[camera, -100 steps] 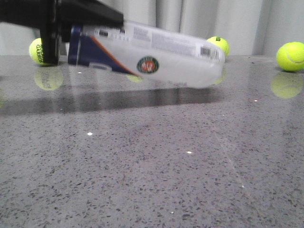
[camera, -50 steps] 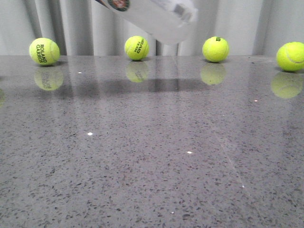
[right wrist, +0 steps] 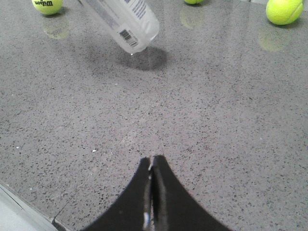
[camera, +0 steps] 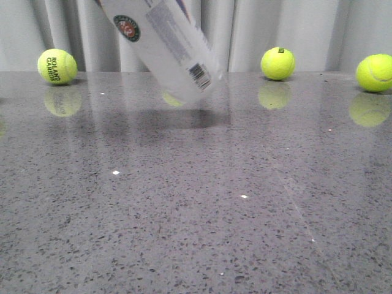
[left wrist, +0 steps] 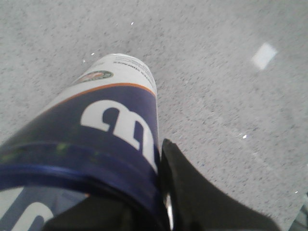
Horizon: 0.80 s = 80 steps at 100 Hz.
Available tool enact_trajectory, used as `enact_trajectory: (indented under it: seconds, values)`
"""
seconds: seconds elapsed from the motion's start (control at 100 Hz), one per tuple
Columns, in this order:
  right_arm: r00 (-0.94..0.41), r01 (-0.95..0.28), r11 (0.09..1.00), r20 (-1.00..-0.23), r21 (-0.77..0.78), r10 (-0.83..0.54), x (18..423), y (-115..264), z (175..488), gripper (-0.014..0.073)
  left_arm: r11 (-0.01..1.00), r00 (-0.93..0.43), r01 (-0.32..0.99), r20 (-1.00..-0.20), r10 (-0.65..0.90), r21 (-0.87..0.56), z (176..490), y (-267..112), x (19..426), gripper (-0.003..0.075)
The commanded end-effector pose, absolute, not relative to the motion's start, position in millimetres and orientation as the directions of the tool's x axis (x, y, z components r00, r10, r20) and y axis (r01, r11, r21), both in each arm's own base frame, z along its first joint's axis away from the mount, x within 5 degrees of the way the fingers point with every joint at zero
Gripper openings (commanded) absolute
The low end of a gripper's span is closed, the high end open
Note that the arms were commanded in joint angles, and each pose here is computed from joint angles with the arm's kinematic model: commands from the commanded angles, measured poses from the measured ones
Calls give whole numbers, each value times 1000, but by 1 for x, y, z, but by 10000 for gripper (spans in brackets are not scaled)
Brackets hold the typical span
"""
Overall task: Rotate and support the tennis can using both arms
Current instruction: 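Lift the lid end with the left gripper, tilting the can upright, then lower the can's bottom onto the table standing upright with the left gripper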
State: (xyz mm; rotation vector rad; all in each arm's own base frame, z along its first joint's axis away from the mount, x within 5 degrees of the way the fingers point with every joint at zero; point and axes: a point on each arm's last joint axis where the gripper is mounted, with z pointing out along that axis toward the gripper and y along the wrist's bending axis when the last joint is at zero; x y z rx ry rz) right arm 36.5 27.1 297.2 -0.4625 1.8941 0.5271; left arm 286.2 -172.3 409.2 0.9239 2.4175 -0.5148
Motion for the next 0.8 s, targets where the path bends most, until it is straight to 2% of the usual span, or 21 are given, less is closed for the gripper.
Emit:
enact_trajectory:
  seconds: [0.0,0.15,0.41,0.63,0.73,0.79]
  values:
    - [-281,-547,825,-959,138,-26,38,27,311,-66,691,-609,708,-622,493,-145,438,-169,263,-20]
    - [-281,-547,825,-959,138,-26,38,27,311,-66,691,-593,712,-634,496,-126,444,-166,255,-20]
    - [-281,-547,825,-959,138,-26,38,27,311,-66,700,-631,702,-571,524,-132,422,-165,257,-20]
    - [-281,-547,825,-959,138,-26,38,27,311,-66,701,-634,701,-567,526,-134,420,-165,257,-11]
    - [-281,-547,825,-959,138,-26,38,27,311,-66,701,-635,701,-566,526,-134,420,-166,258,50]
    - [-281,-547,825,-959,138,-26,38,27,311,-66,701,-634,701,-567,526,-134,420,-166,258,130]
